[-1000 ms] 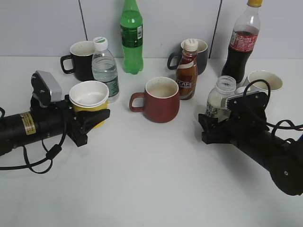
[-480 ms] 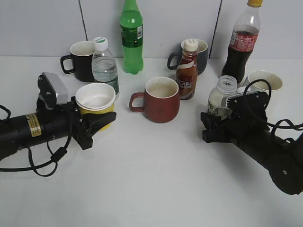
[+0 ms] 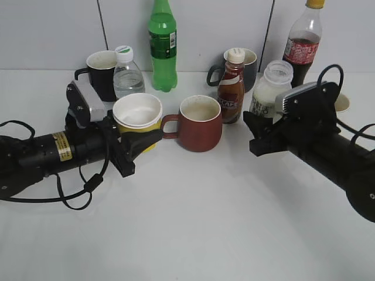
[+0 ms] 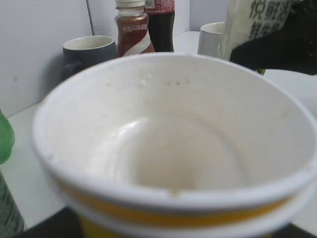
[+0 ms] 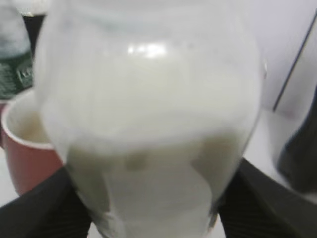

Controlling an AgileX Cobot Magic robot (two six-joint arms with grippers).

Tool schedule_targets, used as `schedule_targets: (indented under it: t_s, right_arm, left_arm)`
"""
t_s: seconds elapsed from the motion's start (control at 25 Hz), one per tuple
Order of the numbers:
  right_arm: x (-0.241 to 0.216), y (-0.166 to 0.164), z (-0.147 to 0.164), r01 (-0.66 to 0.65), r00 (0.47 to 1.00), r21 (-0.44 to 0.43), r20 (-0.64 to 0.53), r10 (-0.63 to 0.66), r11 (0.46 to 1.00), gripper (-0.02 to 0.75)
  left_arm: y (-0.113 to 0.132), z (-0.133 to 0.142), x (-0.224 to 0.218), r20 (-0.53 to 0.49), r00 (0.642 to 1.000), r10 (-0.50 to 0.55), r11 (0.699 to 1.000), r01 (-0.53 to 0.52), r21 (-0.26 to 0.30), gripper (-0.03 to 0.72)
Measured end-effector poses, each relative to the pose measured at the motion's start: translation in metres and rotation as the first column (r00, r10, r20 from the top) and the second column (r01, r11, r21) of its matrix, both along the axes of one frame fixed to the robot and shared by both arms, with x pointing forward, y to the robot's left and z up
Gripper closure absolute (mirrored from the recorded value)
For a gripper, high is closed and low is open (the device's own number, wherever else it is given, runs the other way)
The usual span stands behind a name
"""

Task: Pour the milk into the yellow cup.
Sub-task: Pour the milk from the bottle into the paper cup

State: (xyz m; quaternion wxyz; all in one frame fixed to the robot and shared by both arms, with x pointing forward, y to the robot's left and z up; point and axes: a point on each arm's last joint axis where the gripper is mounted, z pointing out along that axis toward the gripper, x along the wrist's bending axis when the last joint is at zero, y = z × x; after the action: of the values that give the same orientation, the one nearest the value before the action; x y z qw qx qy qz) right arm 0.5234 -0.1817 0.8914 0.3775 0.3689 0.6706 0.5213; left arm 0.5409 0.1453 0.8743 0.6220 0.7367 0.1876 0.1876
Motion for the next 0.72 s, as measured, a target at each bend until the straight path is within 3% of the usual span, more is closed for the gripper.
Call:
schedule_targets:
  t_s: [0.4, 0.72]
  right_arm:
    - [0.014, 0.024, 0.052, -0.186, 0.98, -0.135, 0.043, 0.194, 0.973, 0.251]
    - [0.025, 0.044, 0.065, -0.289, 0.935, -0.357, 0.093, 0.341, 0.888, 0.251]
  left_arm:
    - [-0.032, 0.01, -0.001, 0.021, 0.996, -0.083, 0.996, 0.083, -0.043, 0.346]
    - [-0.054, 0.013, -0.011, 0.0, 0.996, -0.09, 0.993, 0.09, -0.079, 0.346]
